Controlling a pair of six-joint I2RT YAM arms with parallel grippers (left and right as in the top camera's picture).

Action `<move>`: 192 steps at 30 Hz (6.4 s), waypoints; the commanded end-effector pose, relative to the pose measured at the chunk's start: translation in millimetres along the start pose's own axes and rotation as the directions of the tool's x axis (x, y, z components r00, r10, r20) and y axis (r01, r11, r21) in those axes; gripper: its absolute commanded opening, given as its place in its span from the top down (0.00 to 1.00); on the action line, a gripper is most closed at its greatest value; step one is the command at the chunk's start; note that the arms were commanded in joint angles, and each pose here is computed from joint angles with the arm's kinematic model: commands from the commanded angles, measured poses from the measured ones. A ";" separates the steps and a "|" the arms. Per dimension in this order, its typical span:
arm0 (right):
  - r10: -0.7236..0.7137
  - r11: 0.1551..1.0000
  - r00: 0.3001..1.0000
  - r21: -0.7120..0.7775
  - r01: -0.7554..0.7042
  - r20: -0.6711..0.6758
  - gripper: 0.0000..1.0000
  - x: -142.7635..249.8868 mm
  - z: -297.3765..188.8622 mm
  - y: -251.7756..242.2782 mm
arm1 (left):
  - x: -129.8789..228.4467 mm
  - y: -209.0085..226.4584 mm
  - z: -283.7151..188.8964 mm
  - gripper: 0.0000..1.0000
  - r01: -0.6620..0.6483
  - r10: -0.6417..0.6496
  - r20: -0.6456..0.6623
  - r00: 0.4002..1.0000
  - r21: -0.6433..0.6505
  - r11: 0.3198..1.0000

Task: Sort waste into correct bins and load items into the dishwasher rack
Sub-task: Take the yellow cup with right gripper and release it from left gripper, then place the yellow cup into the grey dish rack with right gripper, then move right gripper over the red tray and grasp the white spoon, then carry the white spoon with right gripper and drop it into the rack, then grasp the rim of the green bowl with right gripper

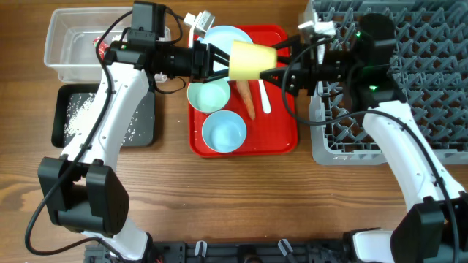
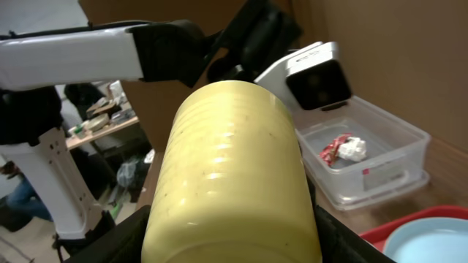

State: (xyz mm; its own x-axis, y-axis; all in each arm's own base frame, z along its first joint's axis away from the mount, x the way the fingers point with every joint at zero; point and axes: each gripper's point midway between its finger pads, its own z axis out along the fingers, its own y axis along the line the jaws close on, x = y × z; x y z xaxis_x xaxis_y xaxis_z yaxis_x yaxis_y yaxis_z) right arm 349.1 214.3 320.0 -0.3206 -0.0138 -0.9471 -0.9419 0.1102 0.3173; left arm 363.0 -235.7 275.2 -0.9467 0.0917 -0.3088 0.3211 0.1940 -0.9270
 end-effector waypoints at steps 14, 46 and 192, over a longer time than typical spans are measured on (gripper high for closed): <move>0.445 0.609 0.884 0.676 -0.416 0.143 0.61 42.7 -124.7 -77.7 | -22.7 79.0 -24.9 0.38 0.043 0.035 0.148 0.988 -0.492 0.869; 0.911 -0.168 0.365 0.981 -0.101 0.194 0.31 214.6 -221.4 -33.2 | -19.5 125.3 -62.4 0.23 0.136 0.031 0.207 0.978 -0.741 0.658; 0.620 0.405 0.781 0.883 -0.237 -0.075 0.43 90.9 -48.1 -151.1 | -23.8 140.0 -97.9 0.16 0.213 0.019 0.279 0.960 -0.774 0.596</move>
State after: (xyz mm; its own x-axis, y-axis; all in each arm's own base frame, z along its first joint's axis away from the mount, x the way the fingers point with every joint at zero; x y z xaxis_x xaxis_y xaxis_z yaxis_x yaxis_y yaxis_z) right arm 464.8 95.8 159.9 -0.8658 -0.0321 -0.4994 -0.1552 0.9659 0.2071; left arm 428.7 -116.3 165.8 -0.9228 -0.1800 -0.3406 -0.0028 0.8873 -0.4612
